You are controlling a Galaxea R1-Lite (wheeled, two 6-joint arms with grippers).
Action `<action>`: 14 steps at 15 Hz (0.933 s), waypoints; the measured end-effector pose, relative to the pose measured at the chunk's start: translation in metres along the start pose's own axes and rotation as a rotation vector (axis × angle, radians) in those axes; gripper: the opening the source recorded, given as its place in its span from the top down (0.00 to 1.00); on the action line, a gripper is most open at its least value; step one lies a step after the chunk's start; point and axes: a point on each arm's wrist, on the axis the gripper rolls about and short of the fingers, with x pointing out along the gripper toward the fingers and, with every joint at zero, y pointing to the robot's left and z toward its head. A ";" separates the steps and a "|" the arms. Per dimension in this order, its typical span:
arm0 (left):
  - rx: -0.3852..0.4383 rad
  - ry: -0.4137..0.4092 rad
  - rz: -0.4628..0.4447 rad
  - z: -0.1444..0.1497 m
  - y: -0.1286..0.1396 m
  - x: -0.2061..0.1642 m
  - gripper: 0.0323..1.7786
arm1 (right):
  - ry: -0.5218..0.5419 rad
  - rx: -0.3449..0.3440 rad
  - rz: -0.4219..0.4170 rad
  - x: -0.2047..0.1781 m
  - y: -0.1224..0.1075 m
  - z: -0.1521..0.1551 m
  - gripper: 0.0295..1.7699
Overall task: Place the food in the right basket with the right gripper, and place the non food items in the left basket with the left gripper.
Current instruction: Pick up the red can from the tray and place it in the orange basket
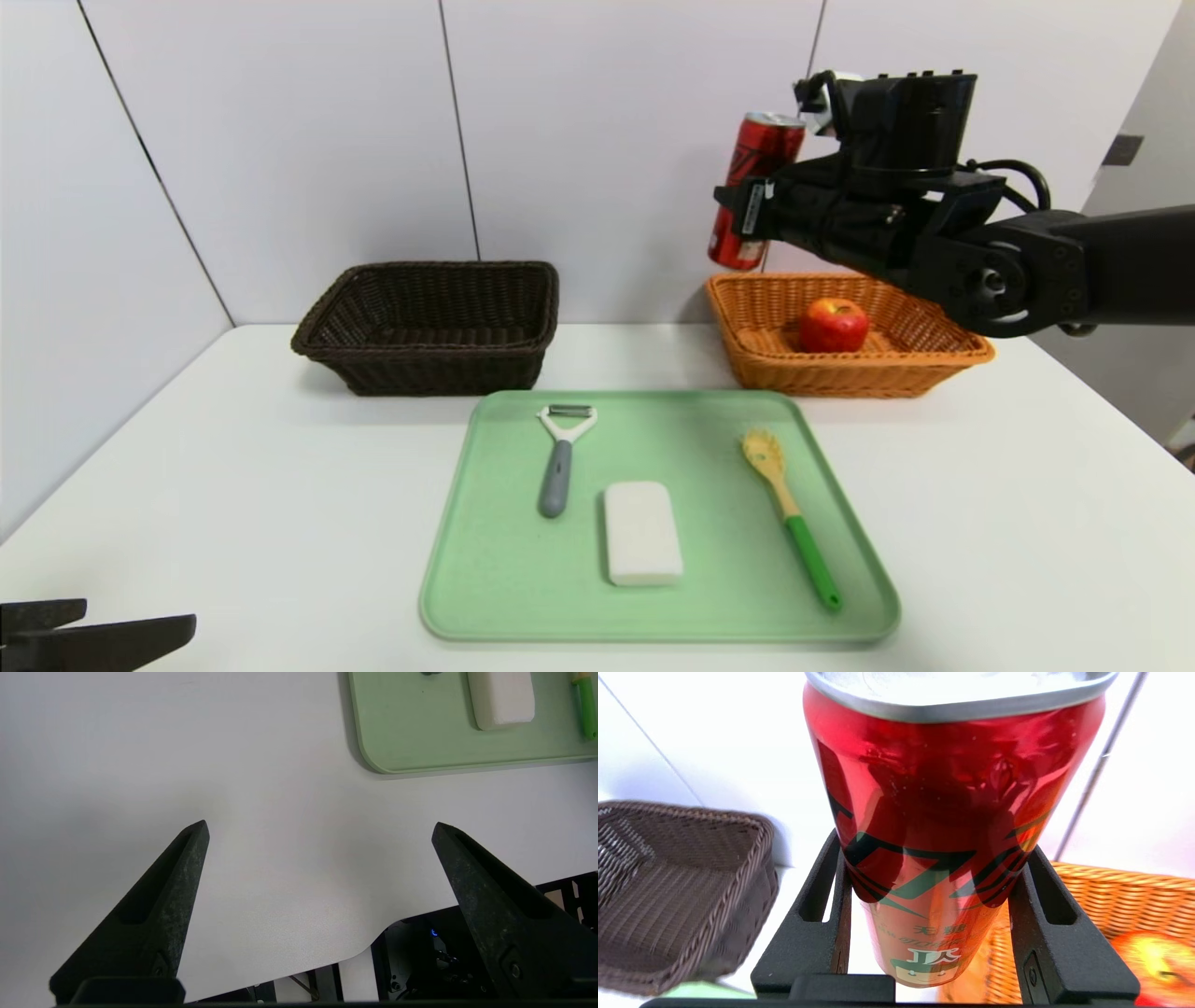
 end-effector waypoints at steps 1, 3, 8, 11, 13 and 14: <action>-0.001 0.003 0.001 0.001 0.000 0.001 0.05 | -0.009 0.003 -0.014 0.000 -0.008 0.004 0.49; 0.003 -0.003 -0.005 0.002 -0.001 0.002 0.05 | -0.015 0.005 -0.041 0.002 -0.020 0.007 0.50; 0.009 -0.015 -0.013 0.006 -0.002 0.004 0.05 | 0.032 0.005 -0.079 0.013 -0.035 -0.012 0.50; 0.007 -0.010 -0.012 0.006 -0.001 0.006 0.05 | 0.097 0.016 -0.099 0.021 -0.041 -0.035 0.50; 0.007 -0.010 -0.011 0.006 -0.001 0.006 0.05 | 0.132 0.015 -0.117 0.026 -0.048 -0.048 0.50; 0.007 -0.009 -0.011 0.006 -0.001 0.006 0.05 | 0.142 0.015 -0.125 0.028 -0.051 -0.052 0.50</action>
